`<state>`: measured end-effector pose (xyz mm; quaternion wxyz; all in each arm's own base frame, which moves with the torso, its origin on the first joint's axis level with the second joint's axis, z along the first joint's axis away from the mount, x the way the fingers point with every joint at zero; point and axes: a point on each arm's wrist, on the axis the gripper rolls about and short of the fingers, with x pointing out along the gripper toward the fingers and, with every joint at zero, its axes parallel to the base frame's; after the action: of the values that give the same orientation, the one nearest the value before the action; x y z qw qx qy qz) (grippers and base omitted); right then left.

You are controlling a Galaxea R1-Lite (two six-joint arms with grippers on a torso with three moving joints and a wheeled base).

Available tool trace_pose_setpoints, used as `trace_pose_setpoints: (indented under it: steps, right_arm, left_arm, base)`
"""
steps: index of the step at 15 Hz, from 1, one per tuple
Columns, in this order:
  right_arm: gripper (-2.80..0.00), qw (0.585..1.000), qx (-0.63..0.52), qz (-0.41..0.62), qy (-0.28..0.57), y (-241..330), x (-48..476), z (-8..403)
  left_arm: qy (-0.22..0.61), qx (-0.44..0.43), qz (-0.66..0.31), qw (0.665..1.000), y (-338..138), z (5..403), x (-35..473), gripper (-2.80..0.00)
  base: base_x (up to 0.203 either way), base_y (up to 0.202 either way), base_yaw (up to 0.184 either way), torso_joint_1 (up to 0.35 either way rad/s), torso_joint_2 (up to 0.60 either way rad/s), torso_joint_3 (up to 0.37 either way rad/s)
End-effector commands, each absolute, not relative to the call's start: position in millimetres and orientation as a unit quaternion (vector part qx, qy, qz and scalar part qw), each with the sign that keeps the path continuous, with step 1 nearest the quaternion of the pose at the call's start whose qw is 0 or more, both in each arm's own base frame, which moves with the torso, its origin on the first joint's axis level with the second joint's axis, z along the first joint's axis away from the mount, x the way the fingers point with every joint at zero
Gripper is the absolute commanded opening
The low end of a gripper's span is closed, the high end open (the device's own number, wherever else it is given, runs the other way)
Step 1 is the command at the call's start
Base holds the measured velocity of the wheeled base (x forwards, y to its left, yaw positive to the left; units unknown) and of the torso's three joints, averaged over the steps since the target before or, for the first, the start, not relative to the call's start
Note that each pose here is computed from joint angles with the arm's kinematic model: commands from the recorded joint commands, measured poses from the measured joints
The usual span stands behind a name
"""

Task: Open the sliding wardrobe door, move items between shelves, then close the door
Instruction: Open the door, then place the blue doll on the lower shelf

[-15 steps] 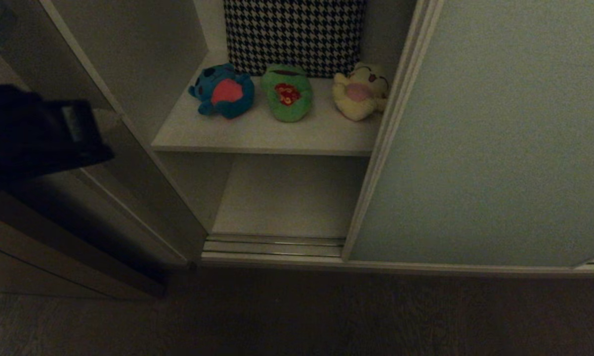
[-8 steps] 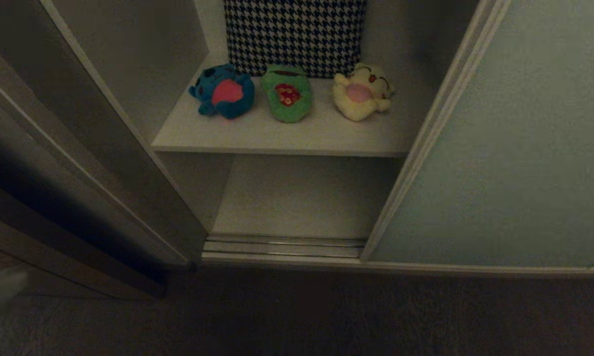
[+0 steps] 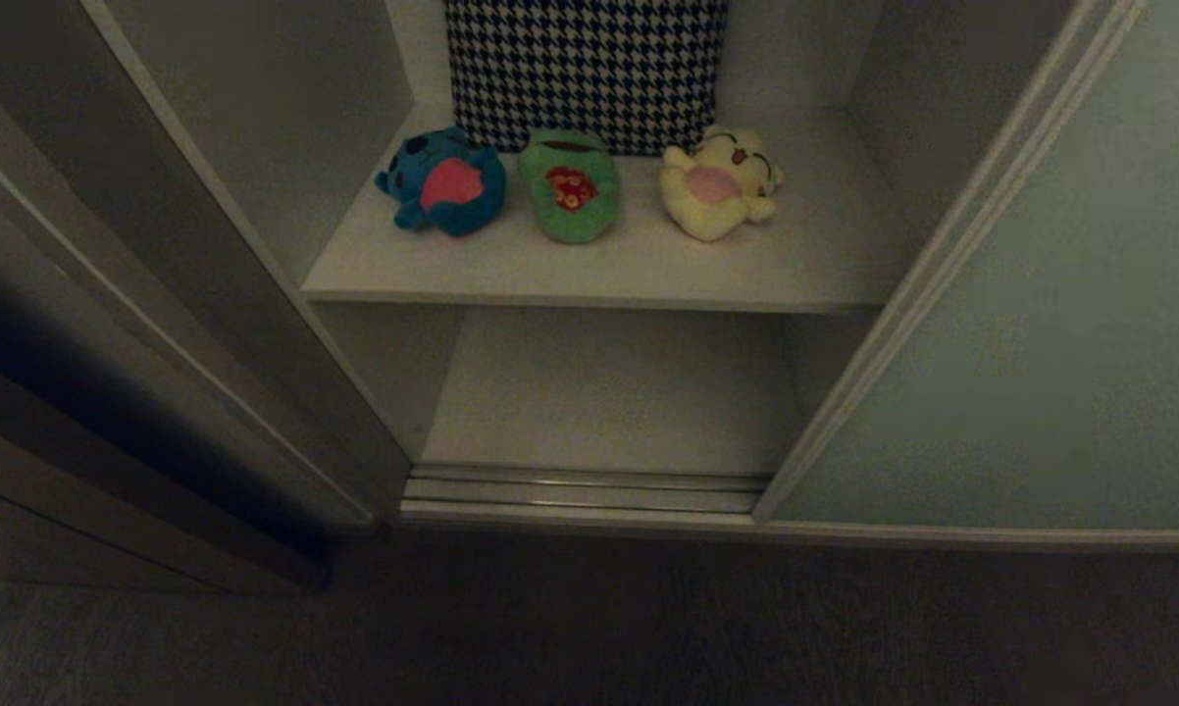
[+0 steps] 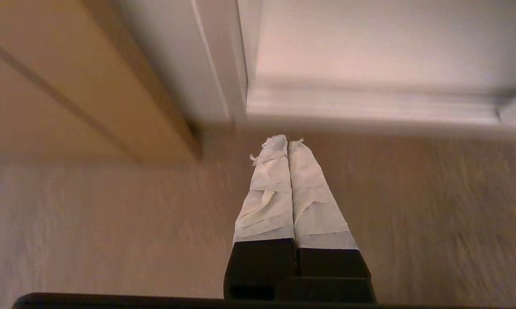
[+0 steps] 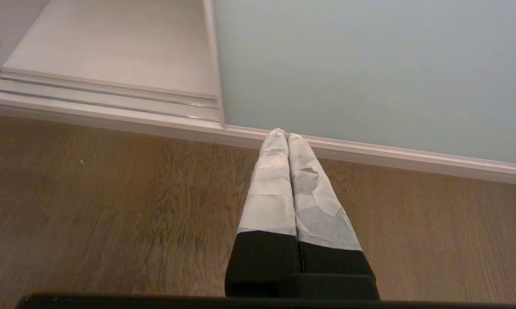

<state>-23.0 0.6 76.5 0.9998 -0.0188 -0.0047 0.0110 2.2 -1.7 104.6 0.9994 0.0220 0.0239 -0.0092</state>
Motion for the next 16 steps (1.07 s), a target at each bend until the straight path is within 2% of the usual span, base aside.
trace_pose_setpoints:
  steps: [1, 5, 7, 9, 11, 13, 16]
  right_arm:
    - [-2.80, 1.000, -0.019, 0.011, -0.005, 0.6, -23.0, 76.6]
    - [-2.80, 1.000, -0.019, 0.011, -0.005, 0.6, -23.0, 76.5]
    - [-2.80, 1.000, -0.019, 0.011, -0.005, 0.6, -23.0, 76.6]
    - [-2.80, 1.000, -0.018, 0.011, -0.005, 0.6, -23.0, 76.5]
    - [-2.80, 1.000, -0.019, 0.011, -0.005, 0.6, -23.0, 76.5]
    - [-2.80, 1.000, -0.019, 0.011, -0.005, 0.6, -23.0, 76.6]
    - [-2.80, 1.000, -0.019, 0.011, -0.005, 0.6, -23.0, 76.6]
  left_arm:
    - [-0.001, 0.029, -0.019, 0.999, -2.1, 97.3, -6.7, -2.80]
    - [-0.020, 0.033, -0.023, 0.999, -2.2, 83.7, -25.2, -2.80]
    - [-0.024, 0.034, -0.018, 0.999, -1.9, 91.0, -27.5, -2.80]
    - [-0.055, 0.037, -0.019, 0.998, -2.2, 118.4, -36.1, -2.80]
    - [-0.032, 0.035, -0.024, 0.999, -2.3, 147.6, -28.6, -2.80]
    - [0.009, 0.019, -0.027, 0.999, -1.8, 190.6, -1.4, -2.80]
    - [0.039, -0.010, -0.030, 0.999, -0.4, 267.0, 68.5, -2.80]
  base:
    - [0.000, 0.000, 0.000, 0.000, 0.00, 0.000]
    - [0.000, 0.000, 0.000, 0.000, 0.00, 0.000]
    - [0.000, 0.000, 0.000, 0.000, 0.00, 0.000]
    - [0.000, 0.000, 0.000, 0.000, 0.00, 0.000]
    - [0.000, 0.000, 0.000, 0.000, 0.00, 0.000]
    - [0.000, 0.000, 0.000, 0.000, 0.00, 0.000]
    - [0.000, 0.000, 0.000, 0.000, 0.00, 0.000]
